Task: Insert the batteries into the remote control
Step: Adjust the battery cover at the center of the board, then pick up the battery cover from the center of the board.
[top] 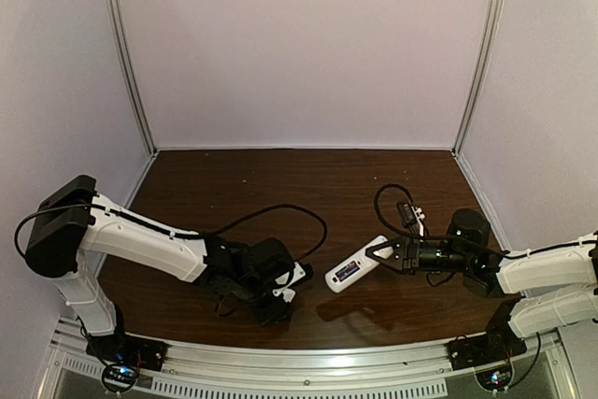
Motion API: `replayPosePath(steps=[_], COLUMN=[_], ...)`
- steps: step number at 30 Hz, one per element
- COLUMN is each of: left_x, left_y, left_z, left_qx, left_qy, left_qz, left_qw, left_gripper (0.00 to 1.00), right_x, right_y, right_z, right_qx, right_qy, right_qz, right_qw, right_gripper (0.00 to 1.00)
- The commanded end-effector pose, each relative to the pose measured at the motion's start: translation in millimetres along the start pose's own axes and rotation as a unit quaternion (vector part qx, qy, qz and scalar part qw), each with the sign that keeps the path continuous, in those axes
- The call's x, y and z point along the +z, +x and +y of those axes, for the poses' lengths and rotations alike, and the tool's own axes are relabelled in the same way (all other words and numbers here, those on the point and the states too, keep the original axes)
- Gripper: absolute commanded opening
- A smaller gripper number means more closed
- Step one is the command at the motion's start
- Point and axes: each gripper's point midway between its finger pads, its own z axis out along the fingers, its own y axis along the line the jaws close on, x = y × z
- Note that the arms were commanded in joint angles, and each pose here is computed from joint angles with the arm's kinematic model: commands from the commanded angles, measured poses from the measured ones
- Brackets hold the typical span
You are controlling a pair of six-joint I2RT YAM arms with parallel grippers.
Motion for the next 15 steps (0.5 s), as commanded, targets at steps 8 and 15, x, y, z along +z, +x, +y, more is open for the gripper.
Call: replayPosePath(steps=[8,15], left_x=[11,11], left_y=[15,23], left_z=[6,19], left_qx=[-0.066,-0.059], left_qy=[-0.023,-0.057], left_qz=[0.03,0.044], left_qw=[0.997,0.996], left_gripper=[0.46,0.36], right_x=[-5,-6], right_y=[-2,0], right_z=[-1,-6], right_qx=[0.002,0.006], right_qy=[-0.003,0.001], right_qz=[-0.011,-0.009], right_qw=[1.0,1.0], right_gripper=[0.0,0.0])
